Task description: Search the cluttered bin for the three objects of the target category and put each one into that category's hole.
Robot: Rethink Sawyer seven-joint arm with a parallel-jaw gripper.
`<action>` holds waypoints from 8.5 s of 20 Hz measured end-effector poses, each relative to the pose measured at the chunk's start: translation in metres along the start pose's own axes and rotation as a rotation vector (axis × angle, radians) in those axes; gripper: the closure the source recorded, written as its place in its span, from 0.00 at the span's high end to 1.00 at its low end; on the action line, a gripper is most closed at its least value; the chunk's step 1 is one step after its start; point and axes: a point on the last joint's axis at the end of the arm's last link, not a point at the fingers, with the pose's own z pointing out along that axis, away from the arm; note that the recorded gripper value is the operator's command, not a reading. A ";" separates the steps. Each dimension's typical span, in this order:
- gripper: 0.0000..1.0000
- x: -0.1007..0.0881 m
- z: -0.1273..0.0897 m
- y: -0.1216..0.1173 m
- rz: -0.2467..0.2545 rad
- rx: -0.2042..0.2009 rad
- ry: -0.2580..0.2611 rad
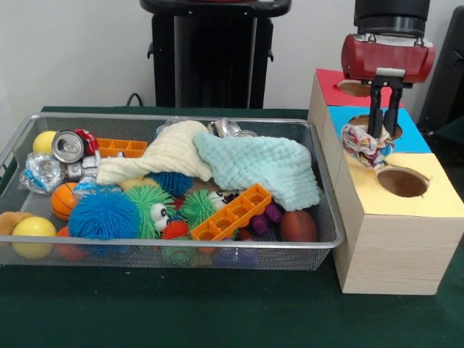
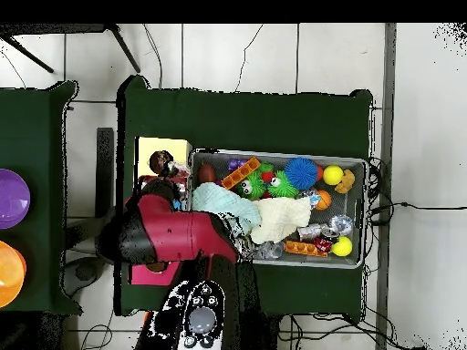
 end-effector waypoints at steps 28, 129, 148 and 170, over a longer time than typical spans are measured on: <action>0.00 -0.014 -0.005 -0.010 0.058 -0.050 -0.004; 1.00 0.013 0.032 0.052 0.004 -0.069 -0.064; 1.00 0.010 -0.007 0.040 -0.112 0.100 -0.005; 1.00 -0.020 0.002 0.007 -0.052 0.132 -0.033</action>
